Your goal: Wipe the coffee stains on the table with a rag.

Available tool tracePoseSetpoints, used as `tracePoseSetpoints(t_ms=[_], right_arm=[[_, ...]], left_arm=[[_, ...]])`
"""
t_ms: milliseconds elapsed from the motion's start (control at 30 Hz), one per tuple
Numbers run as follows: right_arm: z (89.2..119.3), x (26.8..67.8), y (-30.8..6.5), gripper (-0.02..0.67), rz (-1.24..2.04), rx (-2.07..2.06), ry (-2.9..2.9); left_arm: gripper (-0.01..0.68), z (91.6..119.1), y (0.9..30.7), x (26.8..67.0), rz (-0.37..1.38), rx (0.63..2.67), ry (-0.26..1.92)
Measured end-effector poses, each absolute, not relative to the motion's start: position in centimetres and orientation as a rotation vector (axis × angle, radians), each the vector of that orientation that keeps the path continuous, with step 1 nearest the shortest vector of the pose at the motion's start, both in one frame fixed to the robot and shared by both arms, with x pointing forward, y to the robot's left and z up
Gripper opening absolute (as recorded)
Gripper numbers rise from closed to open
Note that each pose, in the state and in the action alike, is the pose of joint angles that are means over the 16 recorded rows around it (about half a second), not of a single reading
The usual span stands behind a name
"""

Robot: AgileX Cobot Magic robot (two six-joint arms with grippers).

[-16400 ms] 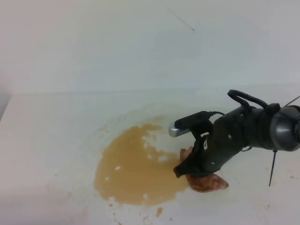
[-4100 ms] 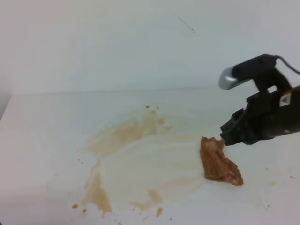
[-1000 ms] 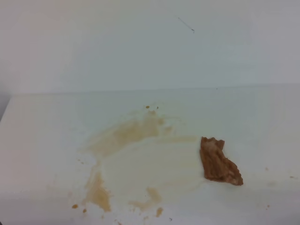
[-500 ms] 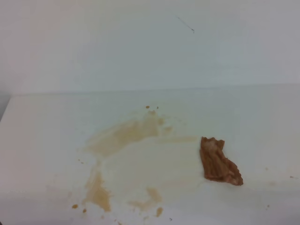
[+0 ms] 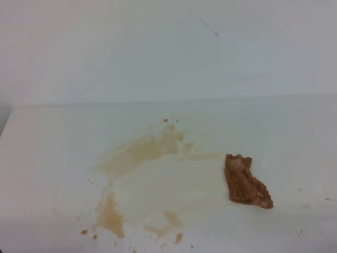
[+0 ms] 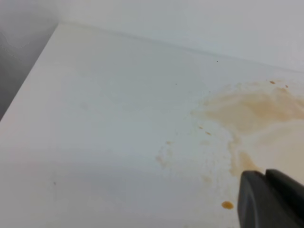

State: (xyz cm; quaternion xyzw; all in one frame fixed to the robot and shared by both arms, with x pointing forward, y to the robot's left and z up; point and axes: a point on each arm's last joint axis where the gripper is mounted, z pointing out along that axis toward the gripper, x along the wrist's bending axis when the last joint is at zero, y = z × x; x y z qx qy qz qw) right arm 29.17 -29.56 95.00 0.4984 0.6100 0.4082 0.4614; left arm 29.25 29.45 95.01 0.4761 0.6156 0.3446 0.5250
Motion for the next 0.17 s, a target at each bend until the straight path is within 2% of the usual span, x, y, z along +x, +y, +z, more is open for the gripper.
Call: tracePoseSetpoints(t_ms=[167], right_arm=[[95.00,29.17,-29.56,-0.003,1.004,1.226,1.501]], left_arm=[[0.001,95.01,29.45,29.25,0.825,1.139,1.473]])
